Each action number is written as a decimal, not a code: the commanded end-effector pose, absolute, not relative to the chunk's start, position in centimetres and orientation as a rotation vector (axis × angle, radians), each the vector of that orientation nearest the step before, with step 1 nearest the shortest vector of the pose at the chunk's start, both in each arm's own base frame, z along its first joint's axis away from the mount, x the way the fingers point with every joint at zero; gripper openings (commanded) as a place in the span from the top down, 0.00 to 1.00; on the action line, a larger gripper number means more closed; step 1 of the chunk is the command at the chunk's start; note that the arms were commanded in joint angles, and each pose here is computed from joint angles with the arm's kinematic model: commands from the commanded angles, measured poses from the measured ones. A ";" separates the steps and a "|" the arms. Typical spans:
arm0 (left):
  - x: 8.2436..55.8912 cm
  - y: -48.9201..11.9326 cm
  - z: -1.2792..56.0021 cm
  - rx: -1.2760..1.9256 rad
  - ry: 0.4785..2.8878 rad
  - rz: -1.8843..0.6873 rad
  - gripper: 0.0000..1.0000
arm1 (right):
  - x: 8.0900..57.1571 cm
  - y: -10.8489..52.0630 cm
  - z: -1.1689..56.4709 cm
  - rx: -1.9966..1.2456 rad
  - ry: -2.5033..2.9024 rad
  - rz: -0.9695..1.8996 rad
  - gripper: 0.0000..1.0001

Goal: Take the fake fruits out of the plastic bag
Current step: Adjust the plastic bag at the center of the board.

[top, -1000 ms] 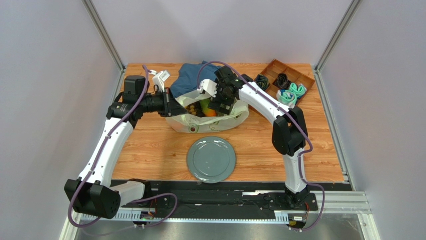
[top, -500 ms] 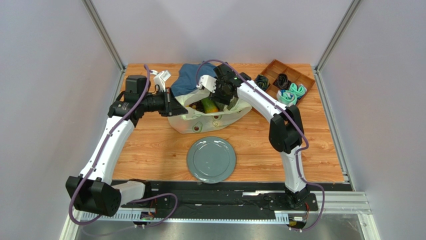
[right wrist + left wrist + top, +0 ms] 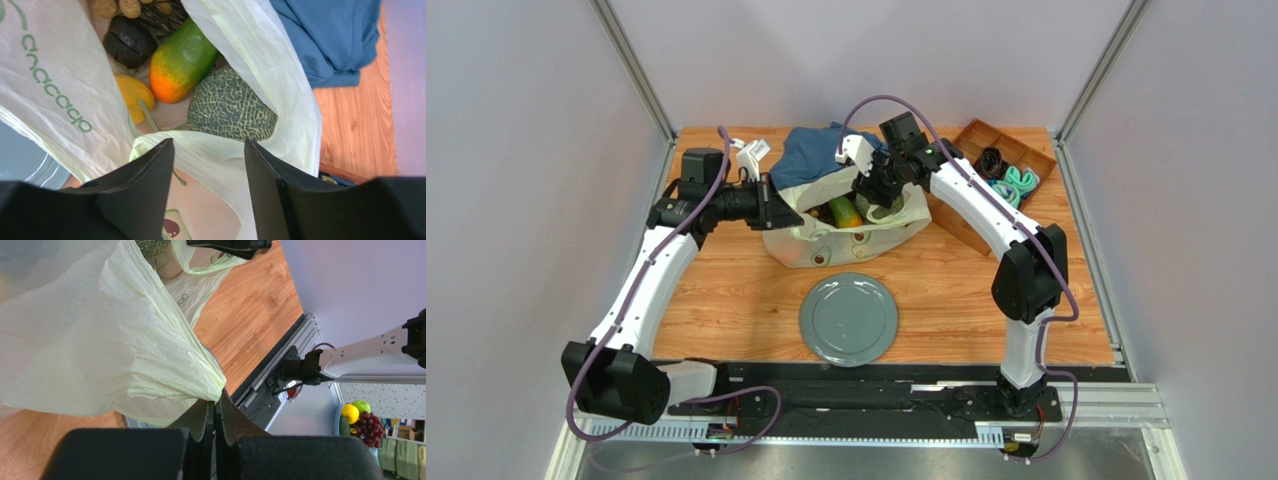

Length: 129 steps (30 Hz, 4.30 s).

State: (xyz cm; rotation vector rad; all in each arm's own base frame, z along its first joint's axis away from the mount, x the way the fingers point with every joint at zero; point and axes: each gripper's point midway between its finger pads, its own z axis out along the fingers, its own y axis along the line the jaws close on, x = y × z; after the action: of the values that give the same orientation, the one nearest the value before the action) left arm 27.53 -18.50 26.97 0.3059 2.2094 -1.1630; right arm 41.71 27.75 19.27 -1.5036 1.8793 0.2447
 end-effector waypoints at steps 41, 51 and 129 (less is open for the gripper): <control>28.0 -16.0 34.8 0.388 1.988 -0.965 1.00 | 43.1 19.4 13.9 -1.810 2.153 -0.245 0.54; 32.8 -10.1 46.5 0.315 1.650 -0.651 1.00 | 52.0 18.0 23.3 -1.199 2.066 -0.381 0.53; 30.7 -13.8 28.7 0.112 2.091 -1.098 1.00 | 39.1 32.7 15.3 -2.107 1.272 -0.042 0.32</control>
State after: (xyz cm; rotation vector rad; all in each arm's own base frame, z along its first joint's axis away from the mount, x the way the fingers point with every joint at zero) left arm 29.73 -13.33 26.07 0.0425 2.1711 -1.0798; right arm 37.53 31.63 11.91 -2.2216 1.3450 -0.0673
